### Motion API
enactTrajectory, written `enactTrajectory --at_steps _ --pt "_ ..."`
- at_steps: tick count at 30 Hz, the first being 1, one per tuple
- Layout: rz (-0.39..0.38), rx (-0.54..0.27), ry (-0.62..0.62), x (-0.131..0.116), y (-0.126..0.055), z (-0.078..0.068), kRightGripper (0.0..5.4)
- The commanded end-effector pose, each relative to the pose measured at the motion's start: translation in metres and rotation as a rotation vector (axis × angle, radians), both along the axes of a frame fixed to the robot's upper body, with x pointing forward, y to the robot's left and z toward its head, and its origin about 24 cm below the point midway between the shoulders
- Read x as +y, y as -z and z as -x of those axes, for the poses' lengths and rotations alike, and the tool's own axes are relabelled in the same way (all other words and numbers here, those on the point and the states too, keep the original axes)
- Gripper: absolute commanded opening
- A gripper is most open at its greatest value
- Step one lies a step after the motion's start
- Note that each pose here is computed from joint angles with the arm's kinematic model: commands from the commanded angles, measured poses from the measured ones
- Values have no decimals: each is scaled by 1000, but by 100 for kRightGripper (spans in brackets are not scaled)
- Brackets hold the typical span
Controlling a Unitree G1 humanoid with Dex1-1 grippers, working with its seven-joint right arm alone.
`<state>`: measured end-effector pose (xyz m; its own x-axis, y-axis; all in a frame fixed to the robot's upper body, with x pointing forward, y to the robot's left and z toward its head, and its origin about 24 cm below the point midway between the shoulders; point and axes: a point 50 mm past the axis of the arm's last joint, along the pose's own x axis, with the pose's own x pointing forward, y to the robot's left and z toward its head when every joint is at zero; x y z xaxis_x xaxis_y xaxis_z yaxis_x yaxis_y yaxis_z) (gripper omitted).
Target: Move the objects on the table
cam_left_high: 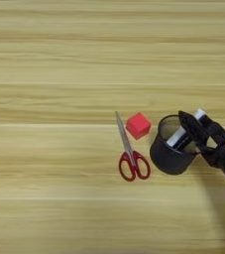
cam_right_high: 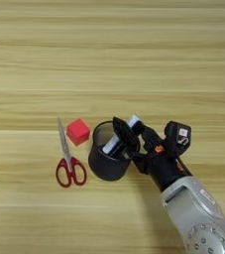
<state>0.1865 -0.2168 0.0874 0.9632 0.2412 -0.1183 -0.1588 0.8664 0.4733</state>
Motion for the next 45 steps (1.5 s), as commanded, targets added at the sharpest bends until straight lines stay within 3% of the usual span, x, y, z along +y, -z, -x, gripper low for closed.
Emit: enactTrajectory --at_steps 1,4,12,27,45 --pt "47 -98 1 -2 -20 -2 495" --pt "51 -101 2 -3 -21 0 536" --pt "72 -129 -8 3 -31 7 536" --pt "103 -109 -5 -3 -35 22 536" --pt "88 -88 -23 -1 -25 15 536"
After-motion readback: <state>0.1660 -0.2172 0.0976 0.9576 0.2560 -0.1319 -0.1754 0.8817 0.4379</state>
